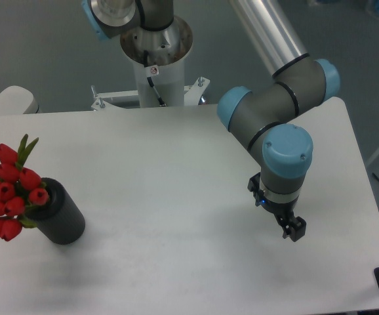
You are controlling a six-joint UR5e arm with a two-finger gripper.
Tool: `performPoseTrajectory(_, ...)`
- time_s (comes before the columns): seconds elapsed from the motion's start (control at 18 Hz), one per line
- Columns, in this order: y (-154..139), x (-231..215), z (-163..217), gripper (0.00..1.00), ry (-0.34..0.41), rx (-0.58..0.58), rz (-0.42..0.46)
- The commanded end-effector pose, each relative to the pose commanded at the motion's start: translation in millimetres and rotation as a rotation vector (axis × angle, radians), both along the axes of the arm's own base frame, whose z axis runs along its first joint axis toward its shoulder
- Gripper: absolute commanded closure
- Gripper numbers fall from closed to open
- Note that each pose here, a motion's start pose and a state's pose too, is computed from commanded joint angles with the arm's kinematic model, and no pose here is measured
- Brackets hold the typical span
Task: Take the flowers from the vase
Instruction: 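Move the open gripper toward the red tulips in the grey vase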
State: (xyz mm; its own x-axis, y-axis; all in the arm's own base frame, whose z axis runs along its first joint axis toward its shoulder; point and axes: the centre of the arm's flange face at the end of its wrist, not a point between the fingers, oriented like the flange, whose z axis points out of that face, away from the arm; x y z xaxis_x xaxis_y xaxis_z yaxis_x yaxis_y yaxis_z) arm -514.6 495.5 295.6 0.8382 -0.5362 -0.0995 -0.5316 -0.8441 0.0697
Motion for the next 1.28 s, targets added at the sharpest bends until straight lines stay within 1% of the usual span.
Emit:
performPoseTrajectory(0.22, 1.6, 3.7, 2.7, 0.00, 0.000, 0.002, -0.003)
performPoseTrajectory(0.39, 5.7, 23.0, -3.0, 0.00, -0.042, 0.019, -0.010)
performPoseTrajectory(0.56, 0.5, 48.5, -8.4, 0.00, -0.115, 0.082, -0.016)
performPoseTrajectory(0.72, -3.0, 76.3, -4.3, 0.00, -0.197, 0.173, -0.026)
performPoseTrajectory(0.83, 4.8, 99.0, 0.9, 0.00, -0.291, 0.292, -0.039)
performPoseTrajectory(0.94, 12.5, 117.6, 9.7, 0.00, -0.365, 0.382, -0.011)
performPoseTrajectory(1.06, 27.7, 147.4, 27.8, 0.00, -0.396, 0.416, 0.015)
performPoseTrajectory(1.17, 44.2, 176.8, 34.3, 0.00, -0.419, 0.411, 0.036)
performPoseTrajectory(1.28, 57.6, 203.8, 48.7, 0.00, -0.451, 0.432, 0.059)
